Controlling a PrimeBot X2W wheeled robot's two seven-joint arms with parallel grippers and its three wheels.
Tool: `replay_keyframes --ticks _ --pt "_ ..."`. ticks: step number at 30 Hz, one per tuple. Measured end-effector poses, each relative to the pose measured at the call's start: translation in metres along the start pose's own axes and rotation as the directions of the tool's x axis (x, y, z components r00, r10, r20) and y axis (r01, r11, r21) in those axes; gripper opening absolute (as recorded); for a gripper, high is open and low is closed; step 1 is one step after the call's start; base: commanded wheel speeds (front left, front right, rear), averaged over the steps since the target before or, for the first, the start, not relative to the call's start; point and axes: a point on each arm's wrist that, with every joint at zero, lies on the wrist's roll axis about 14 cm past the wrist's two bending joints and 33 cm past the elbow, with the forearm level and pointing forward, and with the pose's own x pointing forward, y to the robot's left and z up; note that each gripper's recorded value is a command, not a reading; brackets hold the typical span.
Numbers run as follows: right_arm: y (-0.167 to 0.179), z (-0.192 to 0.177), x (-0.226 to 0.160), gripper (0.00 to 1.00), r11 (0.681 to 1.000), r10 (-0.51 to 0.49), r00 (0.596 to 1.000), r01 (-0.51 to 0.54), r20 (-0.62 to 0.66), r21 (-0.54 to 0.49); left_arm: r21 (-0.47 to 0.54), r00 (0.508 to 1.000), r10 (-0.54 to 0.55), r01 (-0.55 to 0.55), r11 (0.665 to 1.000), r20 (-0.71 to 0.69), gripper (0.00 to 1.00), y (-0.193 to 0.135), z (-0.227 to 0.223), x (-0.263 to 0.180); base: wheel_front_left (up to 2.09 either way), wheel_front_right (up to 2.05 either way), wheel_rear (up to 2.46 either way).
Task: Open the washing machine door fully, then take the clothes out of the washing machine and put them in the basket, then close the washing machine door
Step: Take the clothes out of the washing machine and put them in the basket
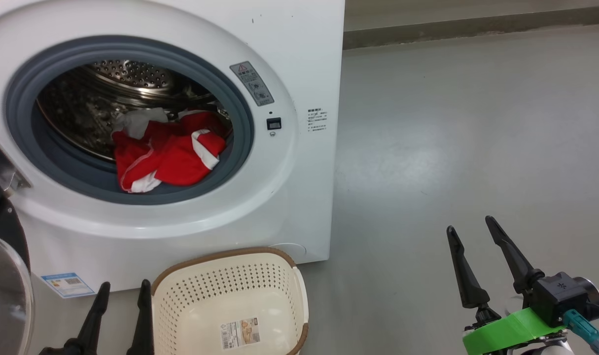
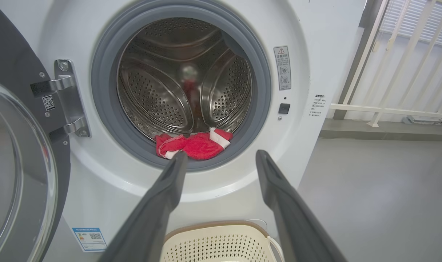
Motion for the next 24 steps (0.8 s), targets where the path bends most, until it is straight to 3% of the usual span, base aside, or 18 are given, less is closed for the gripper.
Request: replay_keyframes --ticks 24 --pt "0.0007 -0.0101 0.0022 1.0 1.0 0.002 1.0 -0.002 -0.03 0.002 -0.011 1.0 0.023 -0.023 1.0 -0.001 1.0 -0.0008 -0.0021 0.0036 0.13 -0.13 0.0"
